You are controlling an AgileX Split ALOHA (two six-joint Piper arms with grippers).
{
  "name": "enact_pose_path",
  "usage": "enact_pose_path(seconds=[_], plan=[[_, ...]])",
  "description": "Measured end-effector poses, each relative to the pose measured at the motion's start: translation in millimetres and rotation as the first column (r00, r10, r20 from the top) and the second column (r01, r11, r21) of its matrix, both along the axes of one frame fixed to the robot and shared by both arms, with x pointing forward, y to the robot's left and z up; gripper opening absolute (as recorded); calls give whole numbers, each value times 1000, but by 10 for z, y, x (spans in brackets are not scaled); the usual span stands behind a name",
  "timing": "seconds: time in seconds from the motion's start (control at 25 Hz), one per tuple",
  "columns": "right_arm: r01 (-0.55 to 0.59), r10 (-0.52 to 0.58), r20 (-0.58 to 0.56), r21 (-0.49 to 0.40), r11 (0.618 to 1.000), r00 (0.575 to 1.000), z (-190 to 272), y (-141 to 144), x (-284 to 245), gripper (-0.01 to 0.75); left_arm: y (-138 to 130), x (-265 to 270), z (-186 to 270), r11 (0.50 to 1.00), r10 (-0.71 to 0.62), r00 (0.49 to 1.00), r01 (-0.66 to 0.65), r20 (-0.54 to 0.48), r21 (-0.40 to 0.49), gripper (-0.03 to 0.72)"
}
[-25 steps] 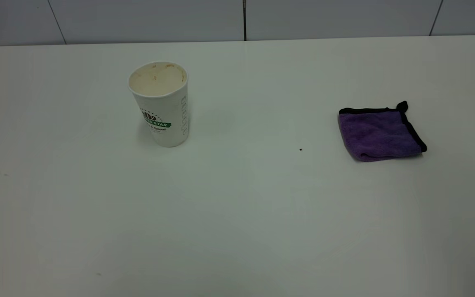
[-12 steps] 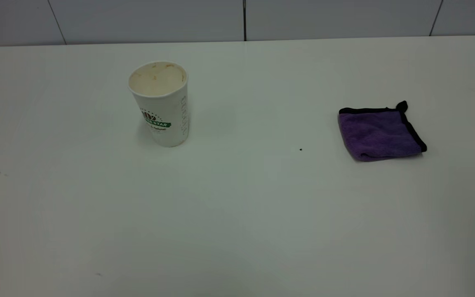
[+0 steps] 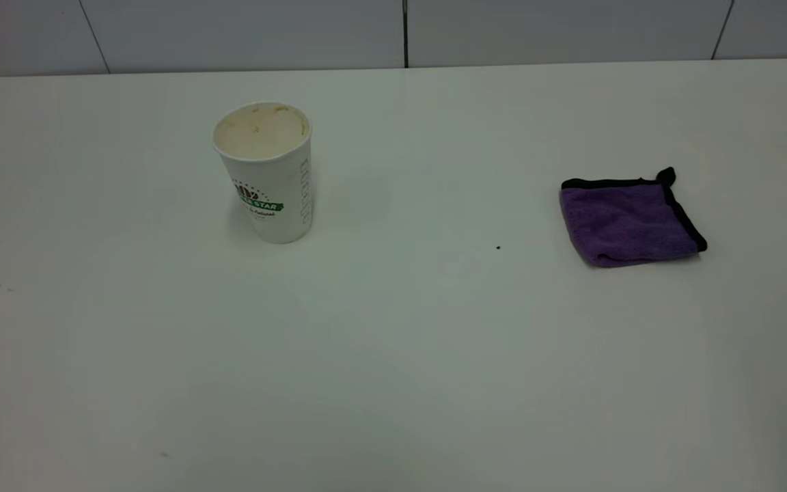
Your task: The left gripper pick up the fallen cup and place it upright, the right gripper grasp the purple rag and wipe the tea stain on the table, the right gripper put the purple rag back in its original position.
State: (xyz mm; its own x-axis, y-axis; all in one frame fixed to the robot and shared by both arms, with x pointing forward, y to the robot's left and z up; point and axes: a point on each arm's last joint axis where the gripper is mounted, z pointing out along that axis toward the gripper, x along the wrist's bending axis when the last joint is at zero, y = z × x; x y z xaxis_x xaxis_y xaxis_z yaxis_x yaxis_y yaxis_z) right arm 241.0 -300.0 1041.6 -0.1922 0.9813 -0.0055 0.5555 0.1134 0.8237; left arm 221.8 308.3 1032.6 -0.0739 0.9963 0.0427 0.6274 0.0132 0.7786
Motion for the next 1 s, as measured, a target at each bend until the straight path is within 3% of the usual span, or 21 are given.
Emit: enact_pose_path(seconds=[0.24, 0.48, 1.0], plan=[[73, -73, 6, 6, 997, 997, -1, 1, -12, 576, 0, 0, 0, 1000, 1, 1000, -1, 0, -1, 457], [76, -77, 60, 18, 997, 995, -4, -10, -95, 576, 0, 0, 0, 1000, 1, 1000, -1, 0, -1, 457], [75, -76, 60, 19, 997, 995, -5, -9, -97, 576, 0, 0, 0, 1000, 1, 1000, -1, 0, -1, 457]])
